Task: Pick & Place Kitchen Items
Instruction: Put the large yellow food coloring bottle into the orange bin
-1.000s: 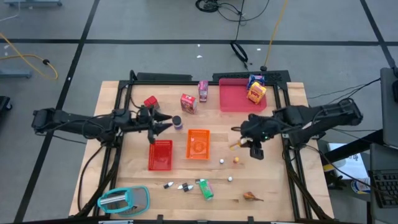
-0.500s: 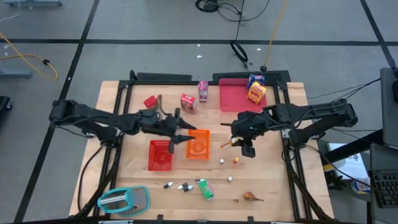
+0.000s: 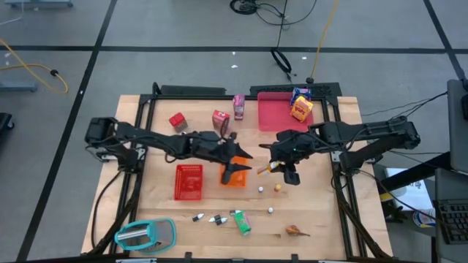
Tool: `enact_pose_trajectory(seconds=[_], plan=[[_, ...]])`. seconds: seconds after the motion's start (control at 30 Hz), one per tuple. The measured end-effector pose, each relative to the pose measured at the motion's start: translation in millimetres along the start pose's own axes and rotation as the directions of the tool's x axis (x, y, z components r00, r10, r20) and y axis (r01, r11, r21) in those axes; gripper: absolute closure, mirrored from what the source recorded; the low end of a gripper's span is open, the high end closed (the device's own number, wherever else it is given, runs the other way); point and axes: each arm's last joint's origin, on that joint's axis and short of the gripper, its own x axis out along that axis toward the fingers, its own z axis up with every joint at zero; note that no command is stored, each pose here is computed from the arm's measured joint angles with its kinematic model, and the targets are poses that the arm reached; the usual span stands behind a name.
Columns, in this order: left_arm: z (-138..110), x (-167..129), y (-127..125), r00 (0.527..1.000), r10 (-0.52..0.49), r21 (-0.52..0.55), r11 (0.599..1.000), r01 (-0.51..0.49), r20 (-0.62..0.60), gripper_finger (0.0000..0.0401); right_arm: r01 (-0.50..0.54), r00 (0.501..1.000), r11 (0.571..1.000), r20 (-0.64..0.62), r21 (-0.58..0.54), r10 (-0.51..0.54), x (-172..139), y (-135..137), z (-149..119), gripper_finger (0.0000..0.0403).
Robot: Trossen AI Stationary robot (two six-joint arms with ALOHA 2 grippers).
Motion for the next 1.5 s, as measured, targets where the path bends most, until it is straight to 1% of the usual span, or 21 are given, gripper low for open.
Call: enact_pose_trajectory(seconds=[0.07,0.33,0.4,0.53,0.73,0.8,0.9,1.07,1.13,1.2,1.37,1.4,1.5], plan=[[0.8,9.6,1.1,1.000,-0.014,-0.009,1.000,0.014,-0.001,0.0217,0.000,1.000,1.000,0.003,-0.005,0.000,0.0,0.0,0.3,0.0275],[6.9,40.0,5.5,0.999,-0.016,-0.037,0.999,0.015,-0.038,0.0217,0.002,1.000,1.000,0.015,-0.026,-0.001,-0.1,0.1,1.4,0.0275],[8.0,45.5,5.7,0.998,-0.038,-0.034,0.999,0.036,-0.055,0.0217,0.002,1.000,1.000,0.013,-0.028,-0.002,0.0,0.1,1.2,0.0275],[12.4,55.1,5.9,0.996,-0.080,-0.046,0.996,0.078,-0.050,0.0217,-0.001,1.000,0.999,0.015,-0.034,0.002,0.0,0.4,1.4,0.0275],[13.8,63.4,6.7,0.993,-0.106,-0.060,0.993,0.103,-0.049,0.0217,-0.002,1.000,0.999,0.020,-0.038,0.003,0.0,0.4,1.9,0.0276],[13.1,63.6,6.7,0.993,-0.107,-0.078,0.992,0.103,-0.053,0.0217,-0.002,1.000,0.999,0.022,-0.038,0.003,0.1,0.4,2.0,0.0276],[9.4,66.9,7.1,0.992,-0.109,-0.068,0.992,0.105,-0.060,0.0217,0.000,1.000,0.999,0.020,-0.038,0.001,-0.1,0.3,1.8,0.0276],[8.3,67.2,8.8,0.992,-0.106,-0.087,0.991,0.100,-0.065,0.0218,0.001,1.000,0.999,0.025,-0.039,0.000,-0.3,0.4,2.1,0.0276],[8.5,67.2,8.7,0.992,-0.106,-0.086,0.991,0.101,-0.062,0.0226,0.002,1.000,0.999,0.022,-0.038,-0.001,-0.2,0.3,1.9,0.0276],[9.0,67.2,8.7,0.993,-0.106,-0.083,0.991,0.101,-0.055,0.0249,0.002,1.000,0.999,0.021,-0.035,-0.001,-0.2,0.2,1.8,0.0276],[9.4,67.2,9.1,0.993,-0.105,-0.082,0.992,0.101,-0.049,0.0331,0.002,1.000,0.999,0.022,-0.033,-0.001,-0.5,0.3,1.7,0.0278],[9.5,67.2,9.1,0.993,-0.105,-0.081,0.992,0.101,-0.048,0.0339,0.002,1.000,0.999,0.022,-0.033,-0.001,-0.5,0.4,1.7,0.0278],[9.8,67.2,9.1,0.993,-0.105,-0.080,0.992,0.101,-0.046,0.0339,0.002,1.000,0.999,0.019,-0.033,-0.001,-0.5,0.2,1.5,0.0273]])
